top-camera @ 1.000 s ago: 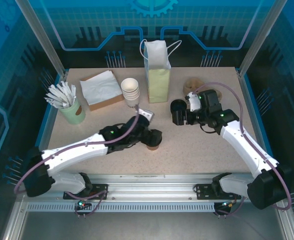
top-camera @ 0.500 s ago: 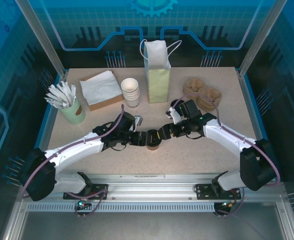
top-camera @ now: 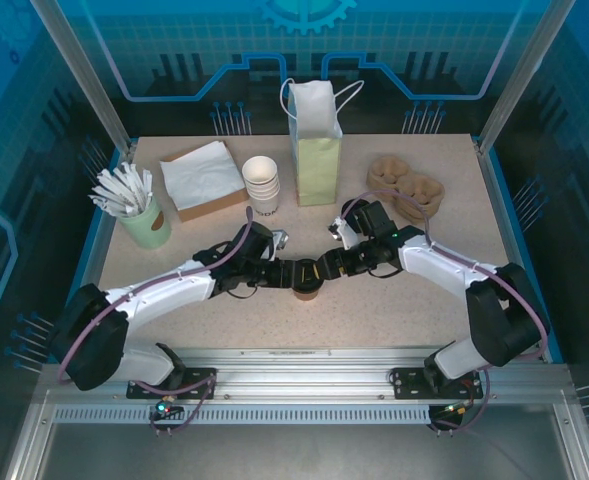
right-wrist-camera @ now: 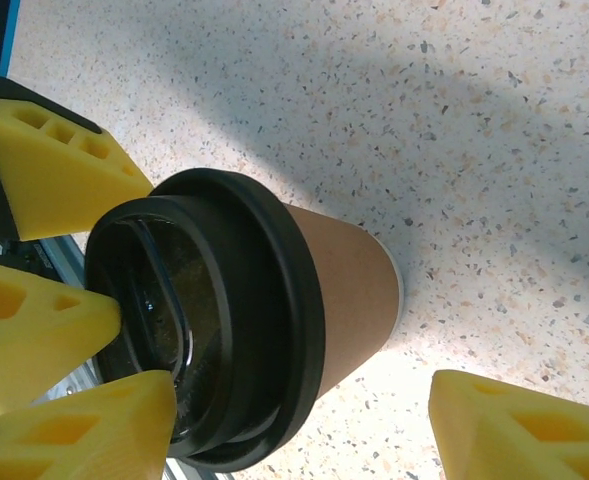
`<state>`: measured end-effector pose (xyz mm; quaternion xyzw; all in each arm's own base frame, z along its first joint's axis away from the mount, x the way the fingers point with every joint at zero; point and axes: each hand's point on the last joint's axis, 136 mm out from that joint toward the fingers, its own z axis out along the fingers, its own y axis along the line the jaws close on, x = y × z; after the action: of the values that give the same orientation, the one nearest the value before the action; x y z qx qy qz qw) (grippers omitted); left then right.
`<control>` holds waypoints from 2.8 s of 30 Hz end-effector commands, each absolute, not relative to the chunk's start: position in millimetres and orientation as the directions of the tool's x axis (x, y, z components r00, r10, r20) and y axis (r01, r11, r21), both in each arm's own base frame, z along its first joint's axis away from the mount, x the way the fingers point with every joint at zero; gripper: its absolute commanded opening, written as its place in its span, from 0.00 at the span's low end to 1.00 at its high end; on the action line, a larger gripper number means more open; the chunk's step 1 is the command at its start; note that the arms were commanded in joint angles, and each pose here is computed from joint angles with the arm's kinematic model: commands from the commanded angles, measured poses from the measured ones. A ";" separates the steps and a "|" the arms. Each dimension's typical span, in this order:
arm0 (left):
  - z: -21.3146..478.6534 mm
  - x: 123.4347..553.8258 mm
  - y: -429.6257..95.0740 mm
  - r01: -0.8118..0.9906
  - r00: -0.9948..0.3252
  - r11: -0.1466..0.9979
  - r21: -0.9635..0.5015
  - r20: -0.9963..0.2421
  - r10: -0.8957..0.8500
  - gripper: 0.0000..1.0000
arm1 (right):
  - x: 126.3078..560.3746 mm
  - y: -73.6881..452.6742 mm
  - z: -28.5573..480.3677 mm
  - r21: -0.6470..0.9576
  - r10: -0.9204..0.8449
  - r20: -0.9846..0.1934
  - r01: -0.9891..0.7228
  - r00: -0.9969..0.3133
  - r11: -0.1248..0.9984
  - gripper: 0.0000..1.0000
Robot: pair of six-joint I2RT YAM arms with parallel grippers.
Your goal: Pack the takeout coffee
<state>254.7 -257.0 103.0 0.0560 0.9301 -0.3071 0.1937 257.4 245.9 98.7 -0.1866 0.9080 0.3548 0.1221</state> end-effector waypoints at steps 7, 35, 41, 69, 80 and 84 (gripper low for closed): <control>50.2 232.3 -229.6 0.143 -0.955 0.867 -0.478 -0.298 -0.007 0.51 | 242.0 232.6 64.3 0.556 -0.284 -0.278 -0.395 -0.918 0.732 0.59; 108.1 261.5 -255.8 0.164 -0.917 0.797 -0.581 -0.388 -0.093 0.68 | 269.0 251.0 136.1 0.582 -0.240 -0.409 -0.454 -0.880 0.675 0.69; 132.9 271.4 -256.1 0.199 -0.885 0.794 -0.575 -0.453 -0.106 0.78 | 276.8 242.6 155.4 0.537 -0.234 -0.458 -0.476 -0.858 0.696 0.71; 213.3 313.1 -229.7 0.341 -0.709 0.776 -0.531 -0.687 -0.159 0.93 | 420.2 75.1 235.9 -0.031 -0.140 -0.697 -0.165 -0.703 0.986 0.78; 247.3 349.6 -207.7 0.324 -0.651 0.789 -0.521 -0.728 -0.214 0.91 | 445.3 116.9 236.1 0.140 -0.105 -0.719 -0.292 -0.687 0.946 0.78; 257.6 357.9 -198.0 0.308 -0.620 0.834 -0.458 -0.762 -0.189 0.91 | 442.1 160.4 266.1 0.273 -0.065 -0.773 -0.423 -0.631 0.864 0.77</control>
<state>350.0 -207.0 248.7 0.0256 0.8504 -0.3189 0.4177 441.6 122.4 227.3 -0.1108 0.9119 0.1309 0.3729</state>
